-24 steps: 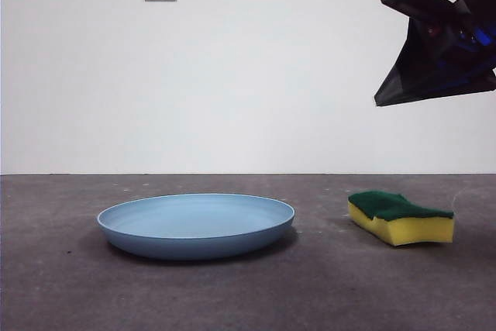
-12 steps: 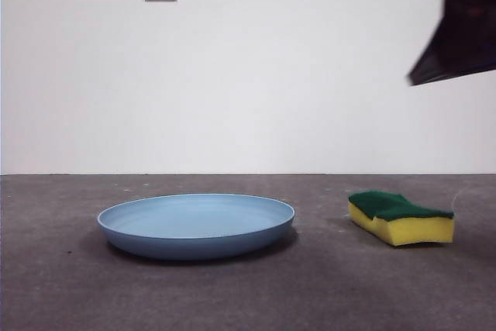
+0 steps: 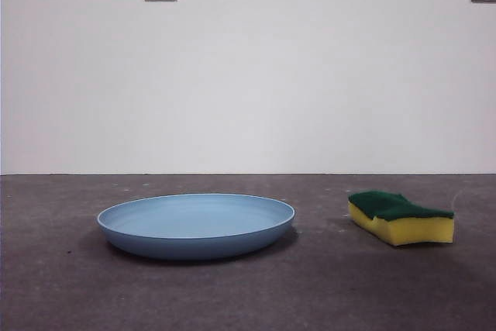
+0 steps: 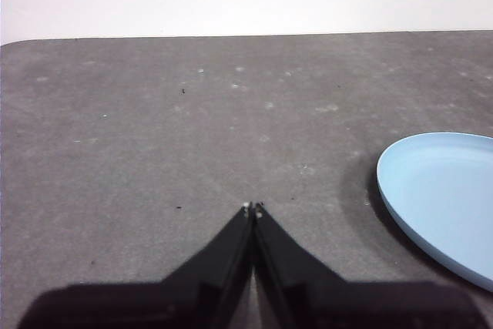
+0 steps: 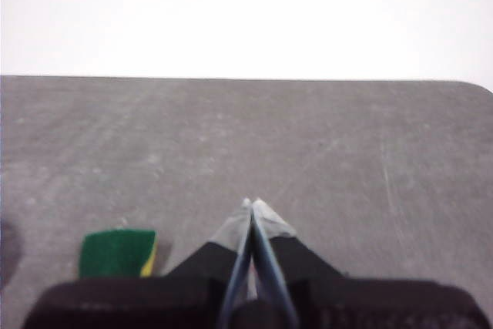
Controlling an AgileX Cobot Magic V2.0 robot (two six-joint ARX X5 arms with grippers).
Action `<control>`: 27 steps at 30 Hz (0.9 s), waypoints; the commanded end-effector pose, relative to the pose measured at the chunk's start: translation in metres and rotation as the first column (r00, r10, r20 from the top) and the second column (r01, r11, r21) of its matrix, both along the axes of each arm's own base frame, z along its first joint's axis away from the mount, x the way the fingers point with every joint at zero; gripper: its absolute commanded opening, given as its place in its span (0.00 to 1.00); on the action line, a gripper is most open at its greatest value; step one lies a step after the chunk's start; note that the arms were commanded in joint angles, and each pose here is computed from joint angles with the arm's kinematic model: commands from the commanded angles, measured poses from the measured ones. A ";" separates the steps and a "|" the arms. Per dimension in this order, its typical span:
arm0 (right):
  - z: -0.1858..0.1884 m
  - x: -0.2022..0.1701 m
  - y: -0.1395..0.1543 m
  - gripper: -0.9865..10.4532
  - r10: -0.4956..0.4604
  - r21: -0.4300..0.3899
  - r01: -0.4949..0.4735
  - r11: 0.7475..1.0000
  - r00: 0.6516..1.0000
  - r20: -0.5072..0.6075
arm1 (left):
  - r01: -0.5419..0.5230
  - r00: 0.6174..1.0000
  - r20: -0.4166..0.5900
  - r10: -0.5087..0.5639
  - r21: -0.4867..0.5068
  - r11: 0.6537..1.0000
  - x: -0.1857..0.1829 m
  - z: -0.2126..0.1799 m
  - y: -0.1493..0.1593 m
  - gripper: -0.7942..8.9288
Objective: Pick up the plate,pick up the cloth,clean the plate with the cloth
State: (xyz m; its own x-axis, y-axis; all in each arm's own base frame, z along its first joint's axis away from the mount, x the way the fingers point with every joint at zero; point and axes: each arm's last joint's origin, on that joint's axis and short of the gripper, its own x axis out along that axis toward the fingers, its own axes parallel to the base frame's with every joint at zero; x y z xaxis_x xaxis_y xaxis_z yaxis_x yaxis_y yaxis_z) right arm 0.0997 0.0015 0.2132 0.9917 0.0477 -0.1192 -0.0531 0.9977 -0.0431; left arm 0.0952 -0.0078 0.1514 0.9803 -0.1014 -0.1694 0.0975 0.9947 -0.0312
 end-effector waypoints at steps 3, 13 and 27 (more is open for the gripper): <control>-0.029 -0.002 0.000 0.09 -0.002 0.046 0.002 0.999 1.000 -0.009 | -0.004 1.000 -0.009 0.004 0.002 1.000 0.001 -0.004 0.000 0.08; -0.065 -0.004 0.000 0.09 -0.009 0.141 0.017 0.990 0.998 -0.060 | -0.004 1.000 -0.009 0.004 0.002 1.000 0.001 -0.004 0.000 0.08; -0.065 -0.004 0.000 0.09 -0.015 0.143 0.024 0.989 0.998 -0.065 | -0.004 1.000 -0.009 0.004 0.002 1.000 0.001 -0.004 0.000 0.08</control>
